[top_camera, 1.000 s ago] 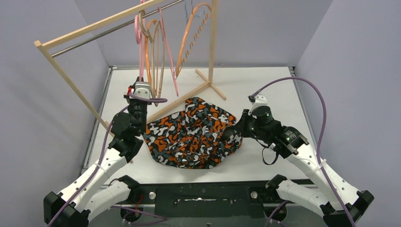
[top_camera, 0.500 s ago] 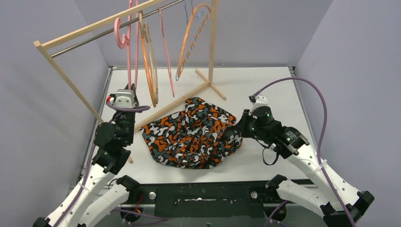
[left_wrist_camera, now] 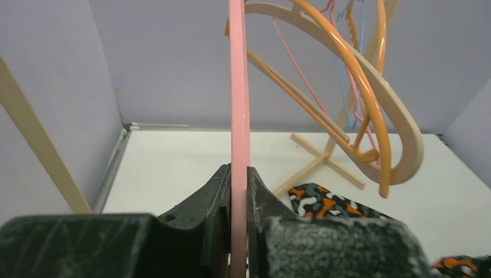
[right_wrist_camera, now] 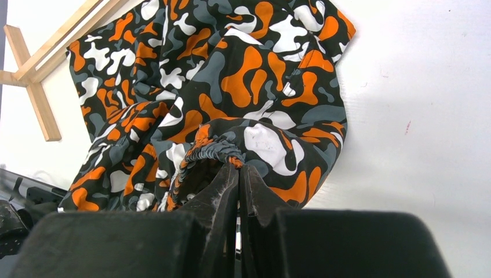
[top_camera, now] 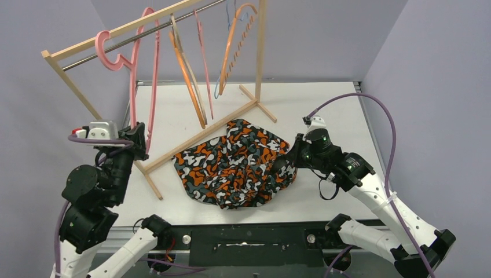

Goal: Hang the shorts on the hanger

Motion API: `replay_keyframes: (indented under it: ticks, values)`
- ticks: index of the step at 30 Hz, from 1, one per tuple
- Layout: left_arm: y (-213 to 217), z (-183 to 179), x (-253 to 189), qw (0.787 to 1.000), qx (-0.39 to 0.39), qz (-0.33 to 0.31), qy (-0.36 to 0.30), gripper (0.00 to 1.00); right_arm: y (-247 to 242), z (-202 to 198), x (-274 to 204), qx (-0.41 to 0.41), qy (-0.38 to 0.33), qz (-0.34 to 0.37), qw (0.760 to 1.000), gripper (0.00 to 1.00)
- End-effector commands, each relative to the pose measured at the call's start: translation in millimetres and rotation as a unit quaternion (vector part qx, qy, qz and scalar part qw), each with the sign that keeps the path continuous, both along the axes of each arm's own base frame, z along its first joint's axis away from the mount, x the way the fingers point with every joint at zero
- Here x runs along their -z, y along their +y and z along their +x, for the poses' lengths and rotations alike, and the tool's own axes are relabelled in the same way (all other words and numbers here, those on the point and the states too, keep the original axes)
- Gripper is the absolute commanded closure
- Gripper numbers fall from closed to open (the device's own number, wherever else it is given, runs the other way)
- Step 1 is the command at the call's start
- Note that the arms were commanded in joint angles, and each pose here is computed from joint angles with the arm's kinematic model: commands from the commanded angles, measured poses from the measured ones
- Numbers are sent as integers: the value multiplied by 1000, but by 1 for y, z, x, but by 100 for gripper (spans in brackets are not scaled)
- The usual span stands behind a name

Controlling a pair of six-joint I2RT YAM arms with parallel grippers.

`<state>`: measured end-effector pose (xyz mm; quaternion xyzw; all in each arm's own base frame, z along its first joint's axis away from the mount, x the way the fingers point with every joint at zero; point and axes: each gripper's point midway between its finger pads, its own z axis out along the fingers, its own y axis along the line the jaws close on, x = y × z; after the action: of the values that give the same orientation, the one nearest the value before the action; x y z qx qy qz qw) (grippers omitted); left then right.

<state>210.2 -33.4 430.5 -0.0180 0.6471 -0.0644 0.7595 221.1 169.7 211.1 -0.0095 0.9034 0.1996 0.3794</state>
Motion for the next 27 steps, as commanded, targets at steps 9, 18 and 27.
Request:
replay_keyframes:
  ticks: [9,18,27]
  values:
    - [-14,-62,51,972,83,-102,193,100,3,23,-27,26,-28,-1,999,100]
    - [-34,-89,71,963,192,-11,189,100,0,33,-21,38,-15,-11,999,100]
    - [-80,-117,92,903,330,3,274,100,-28,47,-16,79,0,-17,997,100]
